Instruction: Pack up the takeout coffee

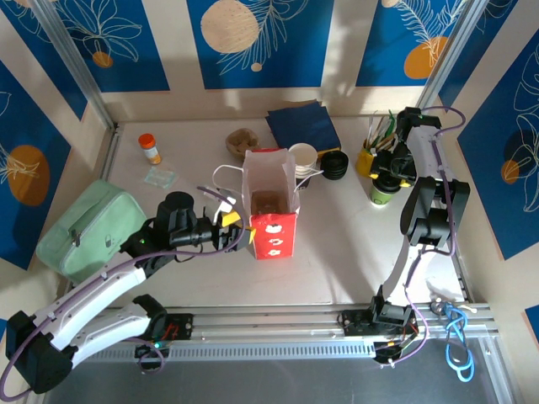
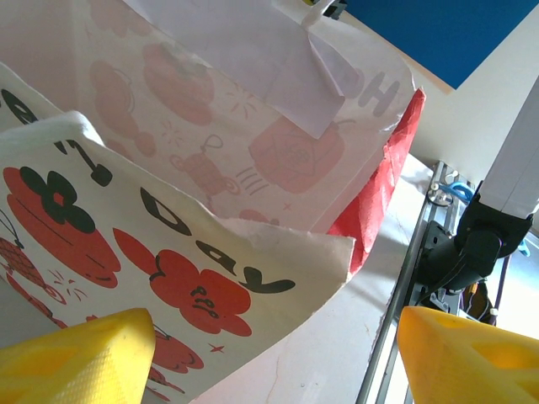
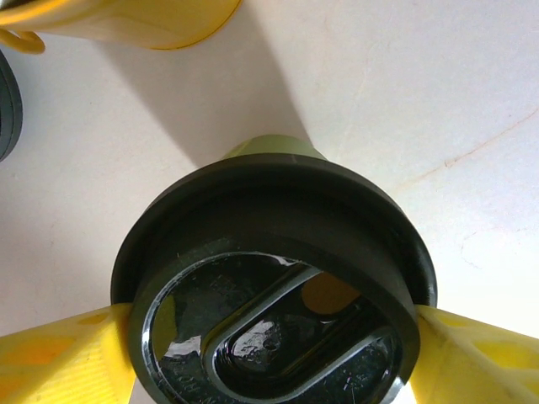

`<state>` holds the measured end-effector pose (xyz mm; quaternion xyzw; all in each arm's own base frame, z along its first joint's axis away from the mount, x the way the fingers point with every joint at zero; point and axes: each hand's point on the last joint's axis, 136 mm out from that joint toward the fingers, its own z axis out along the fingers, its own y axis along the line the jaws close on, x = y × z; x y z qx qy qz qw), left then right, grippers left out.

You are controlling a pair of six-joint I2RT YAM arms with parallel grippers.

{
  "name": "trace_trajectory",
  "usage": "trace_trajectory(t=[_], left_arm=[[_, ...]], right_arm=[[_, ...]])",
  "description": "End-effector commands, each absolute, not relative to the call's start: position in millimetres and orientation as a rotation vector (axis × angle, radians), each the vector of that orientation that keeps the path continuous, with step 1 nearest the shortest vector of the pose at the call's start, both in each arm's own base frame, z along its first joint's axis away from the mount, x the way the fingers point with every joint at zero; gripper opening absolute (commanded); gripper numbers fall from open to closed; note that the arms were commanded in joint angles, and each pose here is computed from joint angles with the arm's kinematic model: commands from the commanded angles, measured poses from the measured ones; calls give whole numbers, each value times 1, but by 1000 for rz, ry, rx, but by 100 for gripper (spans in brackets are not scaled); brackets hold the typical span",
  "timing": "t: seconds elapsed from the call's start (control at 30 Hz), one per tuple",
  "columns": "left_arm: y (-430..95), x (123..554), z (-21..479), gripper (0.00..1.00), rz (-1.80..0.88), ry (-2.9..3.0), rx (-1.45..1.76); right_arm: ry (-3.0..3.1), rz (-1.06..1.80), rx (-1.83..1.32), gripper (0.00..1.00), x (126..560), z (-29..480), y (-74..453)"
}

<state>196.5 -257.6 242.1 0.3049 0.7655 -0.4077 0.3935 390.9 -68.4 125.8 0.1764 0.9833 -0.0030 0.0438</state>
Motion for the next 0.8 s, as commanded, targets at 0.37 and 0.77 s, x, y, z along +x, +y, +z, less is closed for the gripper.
trace_trajectory(t=[0.37, 0.77], left_arm=[[-260, 195, 258, 75, -1036, 1905, 801], [-261, 194, 261, 75, -1038, 1895, 805]], right_arm=[[3111, 43, 592, 78, 382, 103, -56], [3153, 59, 629, 70, 378, 90, -52]])
